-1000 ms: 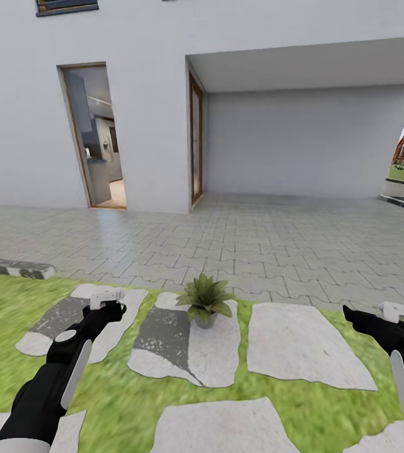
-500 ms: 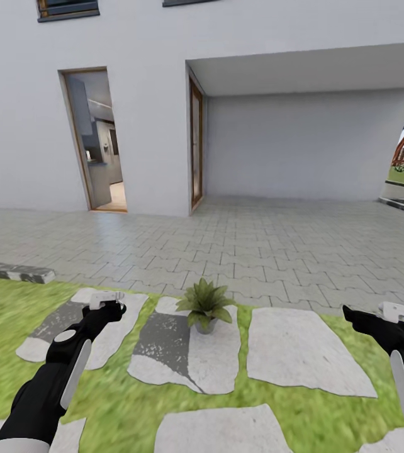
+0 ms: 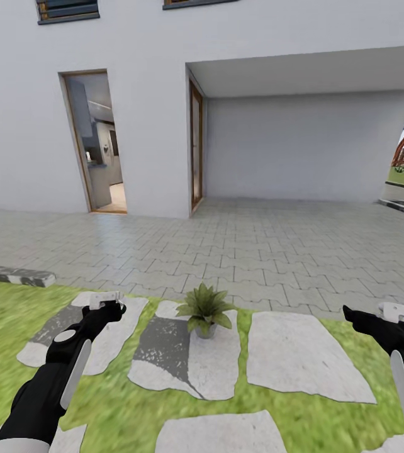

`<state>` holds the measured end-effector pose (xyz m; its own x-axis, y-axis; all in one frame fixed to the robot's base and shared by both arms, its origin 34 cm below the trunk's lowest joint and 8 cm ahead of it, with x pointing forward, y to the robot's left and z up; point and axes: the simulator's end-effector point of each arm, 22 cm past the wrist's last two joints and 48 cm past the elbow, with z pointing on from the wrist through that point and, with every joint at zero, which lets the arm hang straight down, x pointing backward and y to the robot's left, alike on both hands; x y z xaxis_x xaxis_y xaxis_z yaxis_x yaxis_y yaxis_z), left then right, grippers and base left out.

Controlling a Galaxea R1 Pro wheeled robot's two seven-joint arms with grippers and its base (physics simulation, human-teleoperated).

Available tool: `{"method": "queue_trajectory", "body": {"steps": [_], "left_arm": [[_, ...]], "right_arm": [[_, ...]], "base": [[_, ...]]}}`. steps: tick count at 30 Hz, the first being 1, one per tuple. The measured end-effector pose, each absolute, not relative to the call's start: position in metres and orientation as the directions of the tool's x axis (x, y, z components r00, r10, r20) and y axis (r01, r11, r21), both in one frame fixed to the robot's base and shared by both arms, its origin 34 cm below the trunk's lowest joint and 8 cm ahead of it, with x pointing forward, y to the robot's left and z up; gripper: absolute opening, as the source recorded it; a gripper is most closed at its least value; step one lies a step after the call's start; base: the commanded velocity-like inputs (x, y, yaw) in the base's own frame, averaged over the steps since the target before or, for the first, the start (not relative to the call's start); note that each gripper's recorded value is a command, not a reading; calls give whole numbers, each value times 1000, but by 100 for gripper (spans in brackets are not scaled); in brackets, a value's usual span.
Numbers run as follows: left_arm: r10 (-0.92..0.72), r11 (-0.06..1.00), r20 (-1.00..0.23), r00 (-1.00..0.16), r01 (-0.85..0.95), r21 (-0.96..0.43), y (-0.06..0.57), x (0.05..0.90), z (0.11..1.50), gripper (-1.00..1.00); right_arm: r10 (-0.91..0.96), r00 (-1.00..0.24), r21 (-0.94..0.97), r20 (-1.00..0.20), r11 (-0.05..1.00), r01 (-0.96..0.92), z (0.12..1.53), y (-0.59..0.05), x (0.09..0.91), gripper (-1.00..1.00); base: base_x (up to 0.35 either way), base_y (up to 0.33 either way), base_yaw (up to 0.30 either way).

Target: Pick up the pesticide atomizer in the garden and spray insectifuge to fully cover both potted plants in the garden.

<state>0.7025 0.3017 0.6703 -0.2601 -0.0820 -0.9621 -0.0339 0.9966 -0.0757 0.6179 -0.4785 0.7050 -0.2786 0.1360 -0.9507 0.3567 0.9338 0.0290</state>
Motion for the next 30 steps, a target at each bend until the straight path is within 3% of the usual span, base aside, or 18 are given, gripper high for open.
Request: {"method": "queue_trajectory", "body": {"steps": [19, 30], "left_arm": [[-76, 997, -962, -263, -43, -67, 309, 712, 711, -100], [-80, 997, -942, -326, -32, -73, 301, 710, 718, -100]], "right_arm": [[132, -284, 22, -950, 933, 360, 745, -480, 627, 100], [137, -288, 27, -948, 934, 357, 768, -478, 632, 100]], "base": [[0, 0, 0], [0, 0, 0]]}}
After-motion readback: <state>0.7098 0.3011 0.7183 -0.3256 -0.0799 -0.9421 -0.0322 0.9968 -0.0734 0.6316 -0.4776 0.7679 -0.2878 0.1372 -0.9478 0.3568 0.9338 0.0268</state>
